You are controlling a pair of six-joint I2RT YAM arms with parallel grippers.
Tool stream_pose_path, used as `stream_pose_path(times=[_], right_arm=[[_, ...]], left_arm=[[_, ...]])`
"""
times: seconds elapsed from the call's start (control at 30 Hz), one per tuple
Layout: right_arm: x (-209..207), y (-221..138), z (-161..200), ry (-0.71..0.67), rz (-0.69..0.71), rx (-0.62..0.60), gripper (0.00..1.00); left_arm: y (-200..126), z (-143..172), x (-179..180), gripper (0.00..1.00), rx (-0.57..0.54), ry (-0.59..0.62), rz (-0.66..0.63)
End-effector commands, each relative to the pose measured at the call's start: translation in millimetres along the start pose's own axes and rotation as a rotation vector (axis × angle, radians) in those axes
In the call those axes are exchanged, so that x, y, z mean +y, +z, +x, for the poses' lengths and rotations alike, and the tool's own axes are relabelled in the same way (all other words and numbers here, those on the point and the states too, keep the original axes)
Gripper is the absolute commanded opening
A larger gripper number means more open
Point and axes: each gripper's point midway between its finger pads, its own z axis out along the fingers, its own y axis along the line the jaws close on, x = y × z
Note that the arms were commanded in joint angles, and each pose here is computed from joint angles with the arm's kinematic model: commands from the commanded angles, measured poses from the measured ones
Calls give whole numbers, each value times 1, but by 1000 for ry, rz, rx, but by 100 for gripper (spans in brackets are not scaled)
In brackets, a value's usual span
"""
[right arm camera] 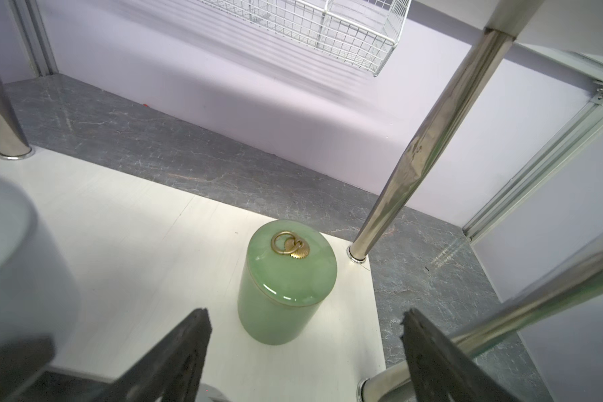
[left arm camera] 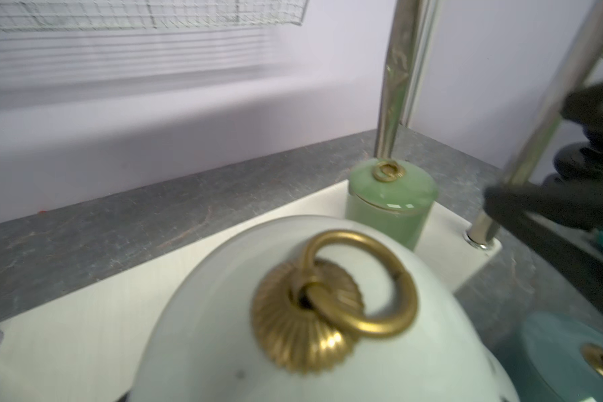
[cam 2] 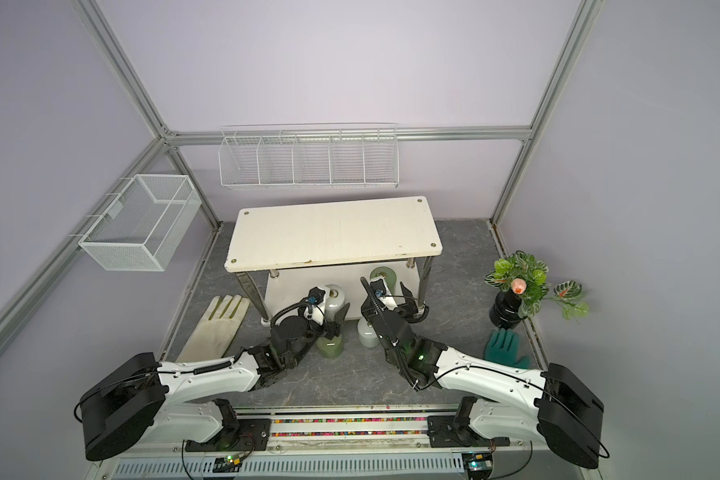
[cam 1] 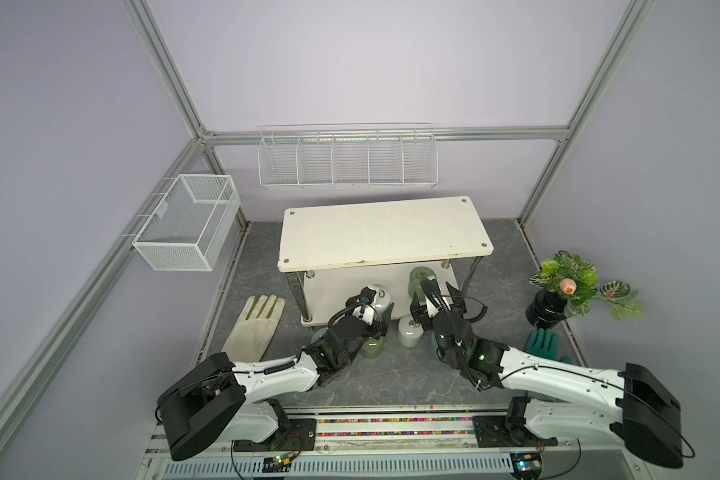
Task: Remove the tea canisters from the shelf
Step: Place the tea canister at the center of the board.
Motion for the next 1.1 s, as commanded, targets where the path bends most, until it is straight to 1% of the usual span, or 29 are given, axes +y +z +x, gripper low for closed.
stream_pose_path(times=[0.0, 0.2, 0.37, 0.53, 0.67, 0.93, 1.07], right_arm=[[-9, 1, -5, 25, 46, 9, 89], [-14, 3, -4, 16, 72, 28, 89], [-19, 7, -7, -1, 97, 56, 89], [-30, 7, -12, 22, 127, 61, 89], [-37, 3, -10, 35, 146, 68, 89], [-40, 1, -8, 27, 151, 80, 89], [-38, 2, -9, 19, 149, 77, 89]], left_arm=[[-13, -9, -12, 71, -33, -23, 6], [-32, 2, -37, 71, -26, -39, 81], [-42, 12, -69, 71, -17, -52, 192], [-46, 23, -86, 71, -31, -133, 282], [-44, 36, -96, 72, -24, -156, 326], [-30, 59, -118, 72, -1, -163, 388], [-23, 67, -126, 73, 17, -147, 404]])
